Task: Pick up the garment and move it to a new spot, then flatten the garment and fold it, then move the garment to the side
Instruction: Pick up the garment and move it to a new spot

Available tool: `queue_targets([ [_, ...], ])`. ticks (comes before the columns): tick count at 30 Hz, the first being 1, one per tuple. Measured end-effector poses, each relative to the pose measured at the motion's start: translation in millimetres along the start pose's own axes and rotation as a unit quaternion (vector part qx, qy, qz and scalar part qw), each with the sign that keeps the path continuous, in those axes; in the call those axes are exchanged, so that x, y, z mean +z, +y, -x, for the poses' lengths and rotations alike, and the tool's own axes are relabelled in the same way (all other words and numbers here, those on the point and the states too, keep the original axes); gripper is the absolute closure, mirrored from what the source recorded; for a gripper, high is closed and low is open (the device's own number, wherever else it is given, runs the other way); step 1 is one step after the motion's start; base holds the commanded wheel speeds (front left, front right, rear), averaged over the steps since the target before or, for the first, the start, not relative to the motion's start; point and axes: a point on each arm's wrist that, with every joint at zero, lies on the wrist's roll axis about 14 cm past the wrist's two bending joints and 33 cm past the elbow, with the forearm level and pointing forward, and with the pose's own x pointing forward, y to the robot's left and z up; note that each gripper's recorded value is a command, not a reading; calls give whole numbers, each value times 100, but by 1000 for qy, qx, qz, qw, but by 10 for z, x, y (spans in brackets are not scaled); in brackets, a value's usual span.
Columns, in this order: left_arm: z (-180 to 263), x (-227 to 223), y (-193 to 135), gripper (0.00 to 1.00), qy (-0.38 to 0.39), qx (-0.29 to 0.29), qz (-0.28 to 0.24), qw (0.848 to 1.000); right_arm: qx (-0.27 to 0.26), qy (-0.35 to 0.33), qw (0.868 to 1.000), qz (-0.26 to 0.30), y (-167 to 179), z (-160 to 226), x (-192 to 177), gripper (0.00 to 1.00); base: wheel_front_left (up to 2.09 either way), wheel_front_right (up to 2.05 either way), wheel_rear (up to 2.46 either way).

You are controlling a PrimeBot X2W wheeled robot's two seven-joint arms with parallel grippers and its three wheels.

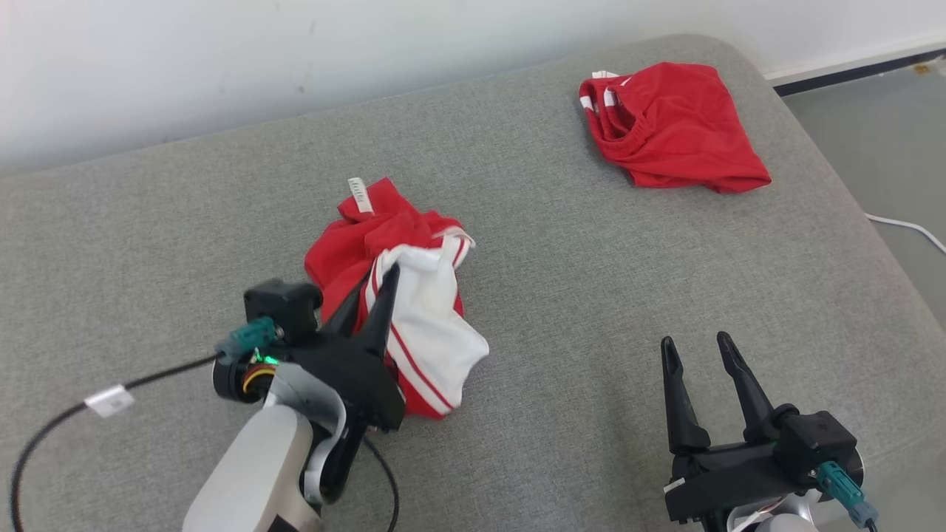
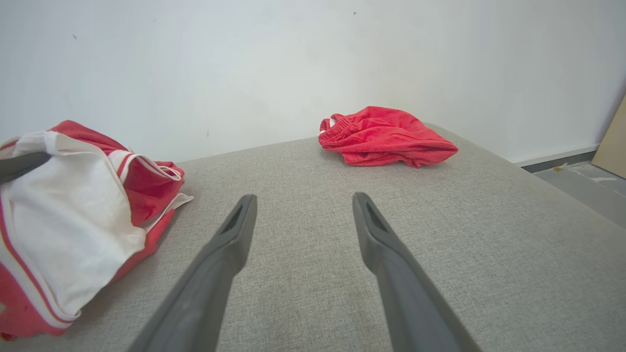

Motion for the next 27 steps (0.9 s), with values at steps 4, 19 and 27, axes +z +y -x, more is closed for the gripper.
queue_targets([
  [4,65,-179,123,0,19,11,-35,999,3,-2,1000,2,19,-22,10,0,0,0,0],
  [19,441,974,292,0,-159,44,-138,977,24,-29,999,5,140,6,168,0,0,0,0],
  [27,1099,1302,649,0,-210,129,-186,951,53,-42,998,3,330,-10,240,0,0,0,0],
])
